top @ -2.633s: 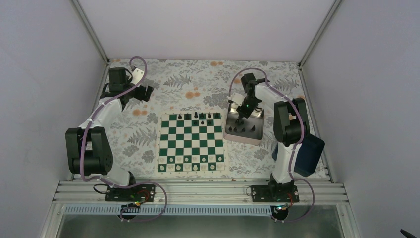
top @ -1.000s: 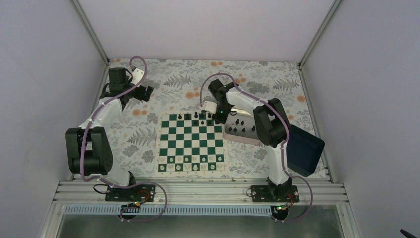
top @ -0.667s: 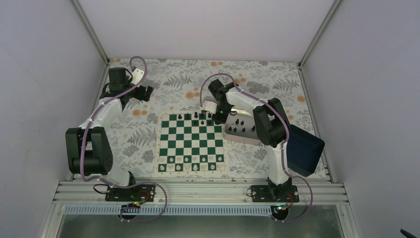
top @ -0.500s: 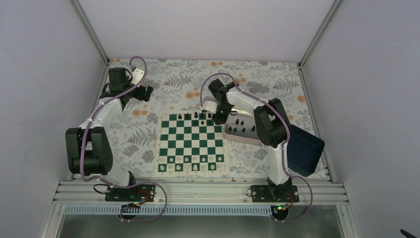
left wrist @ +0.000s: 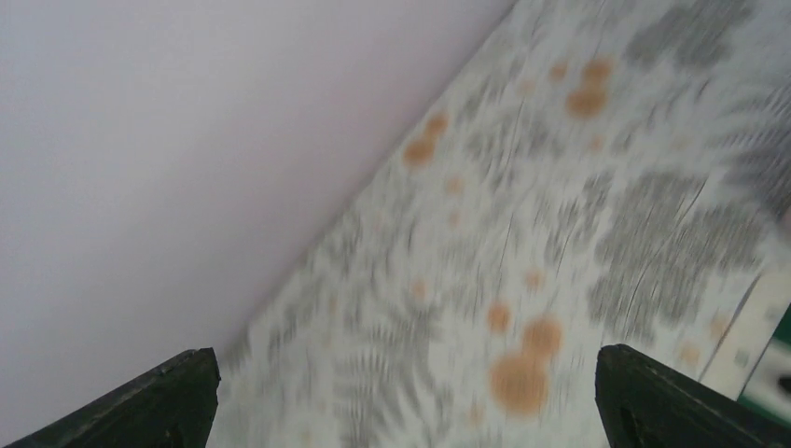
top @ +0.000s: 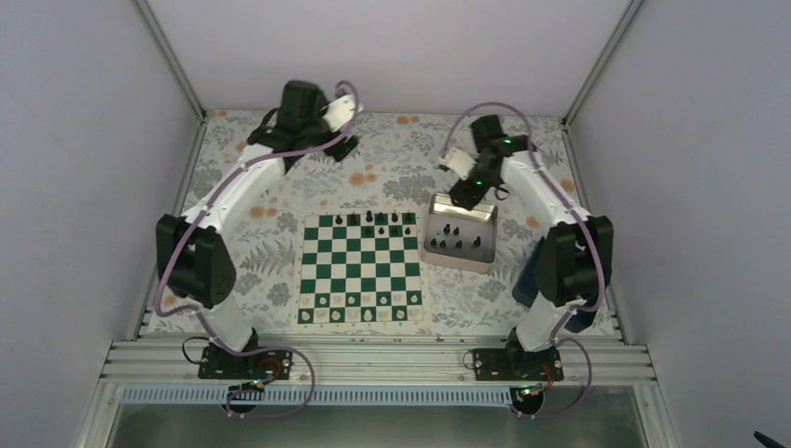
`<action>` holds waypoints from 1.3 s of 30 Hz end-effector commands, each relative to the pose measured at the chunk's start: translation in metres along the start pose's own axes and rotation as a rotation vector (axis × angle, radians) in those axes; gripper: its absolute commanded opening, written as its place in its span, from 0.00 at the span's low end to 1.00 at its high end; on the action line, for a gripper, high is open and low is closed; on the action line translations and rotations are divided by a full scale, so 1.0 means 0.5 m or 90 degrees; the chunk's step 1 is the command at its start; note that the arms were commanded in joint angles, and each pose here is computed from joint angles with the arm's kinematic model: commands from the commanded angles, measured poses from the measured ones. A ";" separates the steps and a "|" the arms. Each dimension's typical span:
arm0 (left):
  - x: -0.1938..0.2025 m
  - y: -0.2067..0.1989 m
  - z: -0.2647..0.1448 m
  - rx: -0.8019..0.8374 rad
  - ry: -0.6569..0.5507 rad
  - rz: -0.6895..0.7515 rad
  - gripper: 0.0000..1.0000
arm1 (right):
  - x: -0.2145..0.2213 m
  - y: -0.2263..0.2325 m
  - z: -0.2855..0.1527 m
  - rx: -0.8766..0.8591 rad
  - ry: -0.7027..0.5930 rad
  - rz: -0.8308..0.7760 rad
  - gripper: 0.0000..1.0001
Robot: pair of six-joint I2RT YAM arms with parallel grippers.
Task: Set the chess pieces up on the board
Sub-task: Pick up the chess piece from the storage box.
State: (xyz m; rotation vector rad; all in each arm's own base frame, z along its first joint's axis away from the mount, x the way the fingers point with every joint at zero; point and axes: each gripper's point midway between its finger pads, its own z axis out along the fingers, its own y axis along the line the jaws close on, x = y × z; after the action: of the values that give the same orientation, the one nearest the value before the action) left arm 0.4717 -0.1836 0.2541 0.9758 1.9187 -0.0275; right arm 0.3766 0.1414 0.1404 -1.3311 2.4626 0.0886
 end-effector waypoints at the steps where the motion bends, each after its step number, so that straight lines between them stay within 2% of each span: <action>1: -0.135 -0.098 0.019 0.073 -0.020 0.086 1.00 | 0.069 -0.047 -0.022 0.010 -0.030 0.062 0.96; 3: -0.193 -0.177 0.041 0.127 -0.036 0.116 1.00 | 0.110 -0.080 -0.019 0.027 -0.034 0.097 1.00; 6: -0.225 -0.295 0.094 0.211 -0.025 0.148 1.00 | 0.164 -0.151 -0.052 0.091 -0.058 0.160 1.00; 12: -0.213 -0.482 0.175 0.328 0.020 0.177 0.97 | 0.214 -0.257 -0.133 0.208 -0.154 0.276 1.00; 17: -0.175 -0.590 0.216 0.403 0.053 0.193 0.91 | 0.241 -0.301 -0.155 0.279 -0.175 0.336 1.00; 20: -0.145 -0.614 0.241 0.413 0.071 0.195 0.86 | 0.257 -0.317 -0.147 0.310 -0.163 0.353 1.00; 26: -0.103 -0.640 0.249 0.452 0.098 0.200 0.72 | 0.258 -0.308 -0.133 0.293 -0.164 0.350 1.00; 28: -0.088 -0.648 0.248 0.467 0.108 0.203 0.63 | 0.255 -0.305 -0.131 0.284 -0.167 0.348 1.00; 29: -0.082 -0.652 0.248 0.473 0.112 0.204 0.55 | 0.254 -0.304 -0.129 0.281 -0.167 0.348 1.00; 32: -0.069 -0.658 0.249 0.484 0.122 0.205 0.42 | 0.255 -0.302 -0.124 0.277 -0.165 0.346 1.00; 39: -0.049 -0.669 0.253 0.497 0.134 0.209 0.45 | 0.254 -0.291 -0.105 0.251 -0.157 0.341 1.00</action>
State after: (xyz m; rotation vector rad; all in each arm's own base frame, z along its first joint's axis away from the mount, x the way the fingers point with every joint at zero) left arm 0.3650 -0.4784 0.0953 1.8261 1.9171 -0.5045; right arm 0.4175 -0.0569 0.1752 -0.4540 2.3725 -0.1434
